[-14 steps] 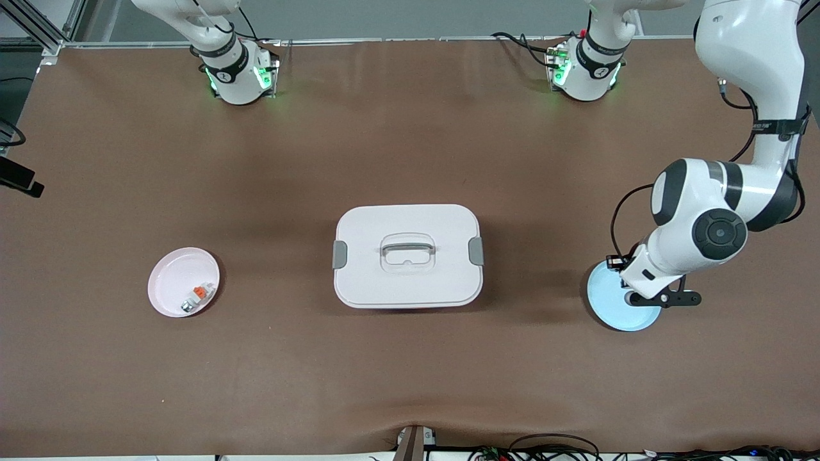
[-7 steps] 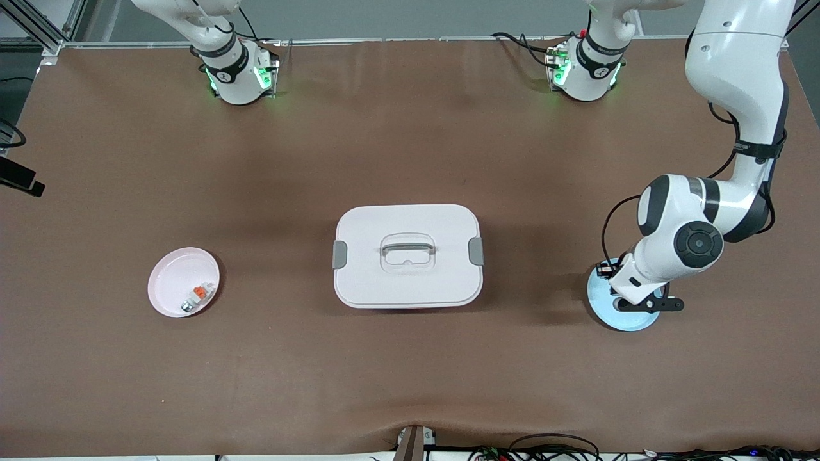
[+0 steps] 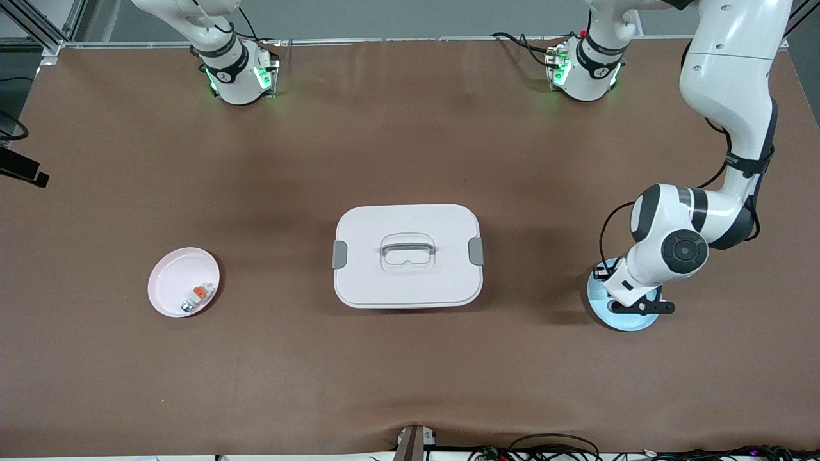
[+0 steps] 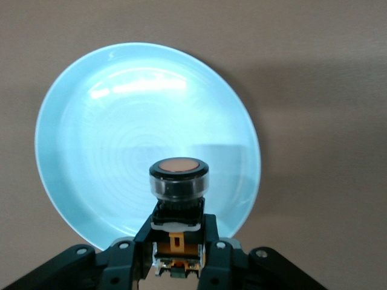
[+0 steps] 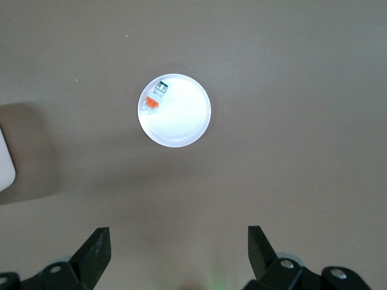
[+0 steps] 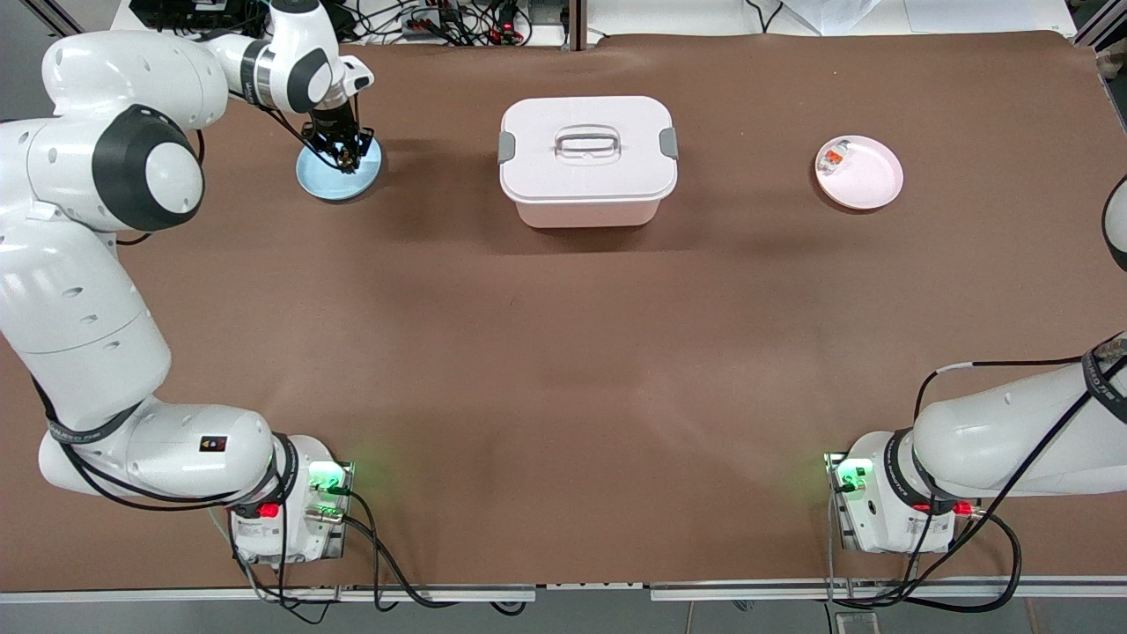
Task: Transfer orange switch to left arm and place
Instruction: 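Lower the switch onto the light-blue plate with the left gripper, then open the left gripper and lift it off the switch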
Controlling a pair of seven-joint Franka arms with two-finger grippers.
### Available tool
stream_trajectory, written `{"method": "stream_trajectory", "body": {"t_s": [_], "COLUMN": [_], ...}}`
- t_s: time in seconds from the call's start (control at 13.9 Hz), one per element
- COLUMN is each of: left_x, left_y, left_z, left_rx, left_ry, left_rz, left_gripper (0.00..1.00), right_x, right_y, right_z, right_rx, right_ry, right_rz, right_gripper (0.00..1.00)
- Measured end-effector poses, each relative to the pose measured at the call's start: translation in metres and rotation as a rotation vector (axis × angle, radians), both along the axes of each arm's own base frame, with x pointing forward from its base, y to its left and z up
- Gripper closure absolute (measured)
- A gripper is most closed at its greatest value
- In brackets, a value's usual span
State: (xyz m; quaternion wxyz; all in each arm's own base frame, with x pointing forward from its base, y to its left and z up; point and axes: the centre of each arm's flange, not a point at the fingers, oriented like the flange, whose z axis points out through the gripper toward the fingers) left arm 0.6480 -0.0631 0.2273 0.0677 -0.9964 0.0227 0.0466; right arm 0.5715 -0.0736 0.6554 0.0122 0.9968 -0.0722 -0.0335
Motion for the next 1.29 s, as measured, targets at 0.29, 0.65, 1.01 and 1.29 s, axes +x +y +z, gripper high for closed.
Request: {"method": "stream_trajectory", "body": {"t_s": [0.29,0.65,1.01,1.29], "left_x": [0.005,0.007,0.016,0.026], "left_y": [0.018,0.031,0.039,0.044], "left_z": [-0.005,-0.028,-0.011,0.062], "left_rx": [-0.003,0.014,0.017,0.044], "left_ry": [-0.033,-0.045,-0.079,-0.112], "left_rz": [0.016,0.000,0.010,0.029], "left_gripper": [0.66,0.65,0.37,0.00], "right_x": [-0.010,-0.014,-0.016,-0.019], "right_y": [0.006,-0.006,-0.004,0.006], "right_z": [0.016,0.014,0.019,0.028], "right_rx": [0.024,0.030,0.034,0.033], "right_ry": [-0.025,-0.008,-0.019,-0.043], "right_rz": [0.009,-0.019,-0.015,0.004], "right_gripper": [0.00,0.00,0.00,0.00]}}
